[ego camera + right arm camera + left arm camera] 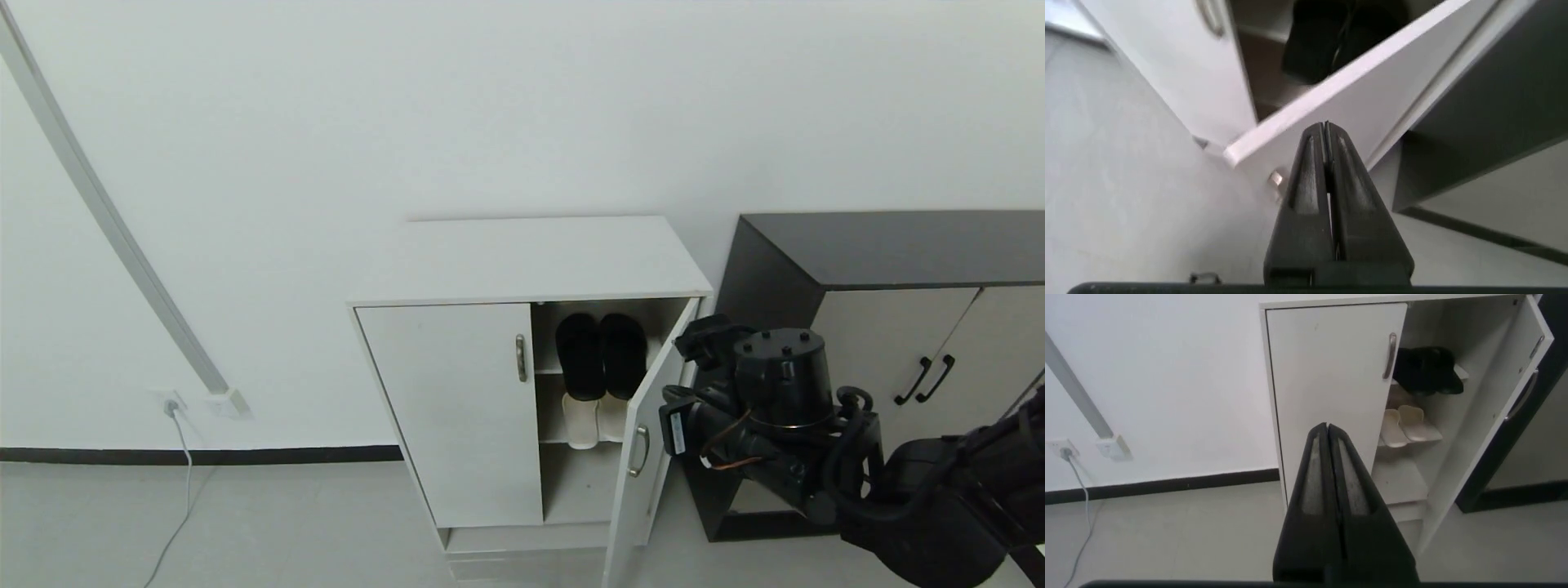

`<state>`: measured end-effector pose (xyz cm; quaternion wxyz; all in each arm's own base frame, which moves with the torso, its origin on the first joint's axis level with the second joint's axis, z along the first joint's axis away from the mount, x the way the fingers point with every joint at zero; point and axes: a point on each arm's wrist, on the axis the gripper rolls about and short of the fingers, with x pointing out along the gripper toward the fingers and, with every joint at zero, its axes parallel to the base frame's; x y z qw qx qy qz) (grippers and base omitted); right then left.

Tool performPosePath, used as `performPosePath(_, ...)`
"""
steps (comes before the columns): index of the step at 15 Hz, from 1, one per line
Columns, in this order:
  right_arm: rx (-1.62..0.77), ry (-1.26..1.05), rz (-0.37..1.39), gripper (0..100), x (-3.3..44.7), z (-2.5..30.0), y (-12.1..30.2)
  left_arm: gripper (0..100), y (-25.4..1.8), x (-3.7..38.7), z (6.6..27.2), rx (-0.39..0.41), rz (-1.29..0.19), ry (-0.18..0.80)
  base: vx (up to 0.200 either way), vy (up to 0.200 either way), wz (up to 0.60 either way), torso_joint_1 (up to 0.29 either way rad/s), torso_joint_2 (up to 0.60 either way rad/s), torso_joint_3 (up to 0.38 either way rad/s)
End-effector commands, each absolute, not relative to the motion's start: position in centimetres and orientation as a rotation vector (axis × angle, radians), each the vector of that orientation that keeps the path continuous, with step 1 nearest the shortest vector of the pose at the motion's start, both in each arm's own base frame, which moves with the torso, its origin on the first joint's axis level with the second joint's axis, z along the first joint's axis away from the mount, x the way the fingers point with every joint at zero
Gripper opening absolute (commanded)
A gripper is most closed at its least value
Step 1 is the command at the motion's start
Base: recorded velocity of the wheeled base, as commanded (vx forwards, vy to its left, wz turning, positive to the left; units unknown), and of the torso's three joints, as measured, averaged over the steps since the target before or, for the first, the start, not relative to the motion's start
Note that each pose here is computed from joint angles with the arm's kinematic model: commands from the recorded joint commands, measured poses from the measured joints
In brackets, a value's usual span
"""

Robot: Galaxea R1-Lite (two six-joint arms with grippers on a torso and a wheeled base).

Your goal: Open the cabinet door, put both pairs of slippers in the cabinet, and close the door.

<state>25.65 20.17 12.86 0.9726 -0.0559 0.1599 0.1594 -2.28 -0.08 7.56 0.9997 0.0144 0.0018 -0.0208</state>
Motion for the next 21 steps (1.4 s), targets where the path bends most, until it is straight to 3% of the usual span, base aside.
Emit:
performPosePath(1, -0.133, 0.359, 0.319, 0, 25.7, 11.7, 20.1, 0, -0.1, -2.3, 7.5, 0.029, -0.041, 0.004, 0.000, 0.000, 0.00, 0.000, 0.00, 0.000)
performPosePath(21, -0.039, 0.246, 0.263, 0, 37.0, 8.4, 24.2, 0, -0.1, -2.3, 7.5, 0.029, -0.041, 0.004, 0.000, 0.000, 0.00, 0.000, 0.00, 0.000)
